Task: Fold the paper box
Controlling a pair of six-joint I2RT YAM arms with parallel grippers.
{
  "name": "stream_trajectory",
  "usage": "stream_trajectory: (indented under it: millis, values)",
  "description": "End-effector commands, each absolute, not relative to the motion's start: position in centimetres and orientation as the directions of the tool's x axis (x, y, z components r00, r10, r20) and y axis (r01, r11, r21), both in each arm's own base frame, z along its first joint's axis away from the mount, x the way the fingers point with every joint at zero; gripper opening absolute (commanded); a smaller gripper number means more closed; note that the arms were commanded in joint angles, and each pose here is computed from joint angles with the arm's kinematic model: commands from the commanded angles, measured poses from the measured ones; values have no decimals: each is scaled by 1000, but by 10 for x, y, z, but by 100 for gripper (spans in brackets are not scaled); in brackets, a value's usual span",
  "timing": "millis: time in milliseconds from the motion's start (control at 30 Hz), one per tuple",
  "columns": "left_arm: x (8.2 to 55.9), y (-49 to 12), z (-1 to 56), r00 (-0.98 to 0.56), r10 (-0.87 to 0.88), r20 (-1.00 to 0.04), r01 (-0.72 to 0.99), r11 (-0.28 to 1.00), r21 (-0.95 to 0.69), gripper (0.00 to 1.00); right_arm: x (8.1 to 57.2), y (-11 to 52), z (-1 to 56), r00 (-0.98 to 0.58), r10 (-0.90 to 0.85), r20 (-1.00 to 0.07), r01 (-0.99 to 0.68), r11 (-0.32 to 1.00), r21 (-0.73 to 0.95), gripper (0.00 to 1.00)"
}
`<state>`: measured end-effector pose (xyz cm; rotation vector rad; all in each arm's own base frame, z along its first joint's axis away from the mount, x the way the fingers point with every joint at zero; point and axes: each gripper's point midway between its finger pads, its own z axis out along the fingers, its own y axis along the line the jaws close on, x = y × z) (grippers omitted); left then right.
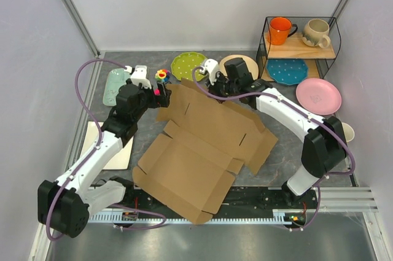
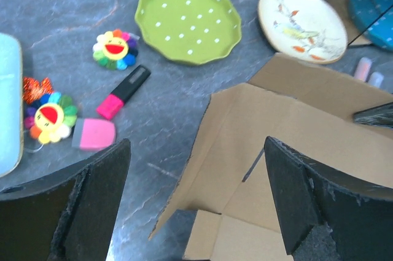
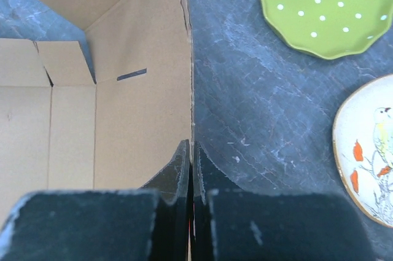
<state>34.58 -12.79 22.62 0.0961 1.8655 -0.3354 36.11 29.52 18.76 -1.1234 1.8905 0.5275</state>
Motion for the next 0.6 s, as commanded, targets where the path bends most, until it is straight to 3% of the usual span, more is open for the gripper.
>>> stream_trajectory:
  millis: [0,133,200,300,433,567]
  values:
    - [355,-146,260,-181,-201,-963,329,910,-252,96,377,287,204,-185,-524,-831,-815,555,-168,0]
    - [356,-164,271,-167,-286,-943,399,856,-330,95,380,275,201,-167,-550,-818,-742,616,-263,0]
    - [359,-174,273,-177,-304,-936,438,827,-352,95,373,278,195,-174,-537,-826,-767,600,-228,0]
    - [364,-184,283,-180,-311,-933,477,802,-359,95,359,294,192,-213,-463,-861,-843,533,-78,0]
    - [375,-189,279,-226,-289,-930,461,809,-364,94,367,293,186,-388,-330,-860,-841,509,184,0]
    - [379,-182,280,-193,-275,-942,445,831,-334,94,368,291,189,-417,-280,-865,-839,485,248,0]
